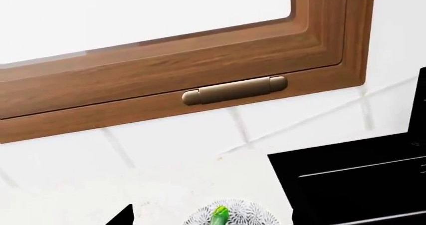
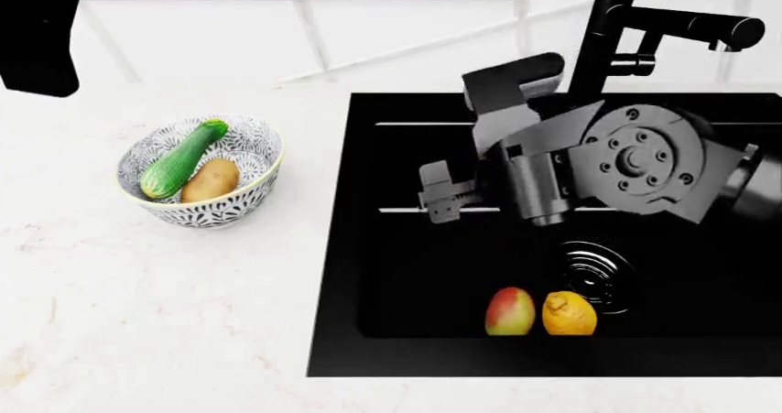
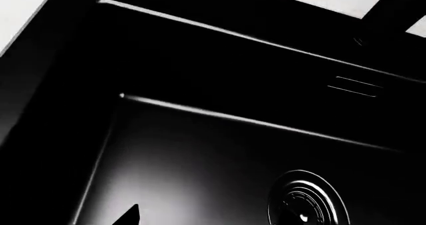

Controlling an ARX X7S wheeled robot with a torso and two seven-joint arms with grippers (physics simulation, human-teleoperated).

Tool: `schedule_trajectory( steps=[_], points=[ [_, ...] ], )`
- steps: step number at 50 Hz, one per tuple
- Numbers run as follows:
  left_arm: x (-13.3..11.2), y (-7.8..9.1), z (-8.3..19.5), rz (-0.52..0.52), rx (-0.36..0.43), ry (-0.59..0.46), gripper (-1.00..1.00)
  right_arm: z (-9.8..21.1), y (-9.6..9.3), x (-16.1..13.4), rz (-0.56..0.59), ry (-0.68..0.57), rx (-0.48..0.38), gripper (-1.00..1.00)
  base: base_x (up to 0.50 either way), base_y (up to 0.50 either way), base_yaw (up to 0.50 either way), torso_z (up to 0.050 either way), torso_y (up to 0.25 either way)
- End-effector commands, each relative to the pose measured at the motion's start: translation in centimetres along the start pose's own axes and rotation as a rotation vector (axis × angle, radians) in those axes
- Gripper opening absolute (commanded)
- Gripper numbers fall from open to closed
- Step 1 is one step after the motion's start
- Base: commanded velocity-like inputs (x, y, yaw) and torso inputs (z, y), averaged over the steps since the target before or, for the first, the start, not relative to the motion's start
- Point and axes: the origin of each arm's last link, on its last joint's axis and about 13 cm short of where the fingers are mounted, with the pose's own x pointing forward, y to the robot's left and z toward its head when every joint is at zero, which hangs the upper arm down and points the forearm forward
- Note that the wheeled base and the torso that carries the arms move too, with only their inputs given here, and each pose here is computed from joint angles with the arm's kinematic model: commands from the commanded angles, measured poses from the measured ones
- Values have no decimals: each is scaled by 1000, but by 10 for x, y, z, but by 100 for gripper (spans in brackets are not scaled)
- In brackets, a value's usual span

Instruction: There is a mixed pile of frozen fruits and vegetables on the counter. Locate all the frozen vegetables and place the items in a bowl on the counter. Take all the frozen fruits and defrost them in a running sink.

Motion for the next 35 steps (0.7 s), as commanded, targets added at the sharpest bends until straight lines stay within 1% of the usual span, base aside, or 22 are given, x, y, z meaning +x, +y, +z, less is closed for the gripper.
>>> schedule_trajectory(
  steps=[1,14,19,24,30,35],
  points=[
    [-2,-2,3,-4,4,-7,100,7,-2,-41,5,-112,-42,100,0,0,0,0,0],
    [-4,-2,5,-3,1,-12,100,15,-1,-77,-3,-196,-91,100,0,0,0,0,0],
    [-4,-2,5,-3,1,-11,100,17,-1,-95,5,-248,-108,100,0,0,0,0,0],
    [-5,-2,4,-3,-1,-10,100,13,1,-109,17,-293,-125,100,0,0,0,0,0],
    [-6,-1,3,0,-7,-10,100,4,4,-116,18,-326,-154,100,0,0,0,0,0],
    [-7,-1,3,0,-11,-14,100,-1,6,-128,25,-374,-178,100,0,0,0,0,0]
  ],
)
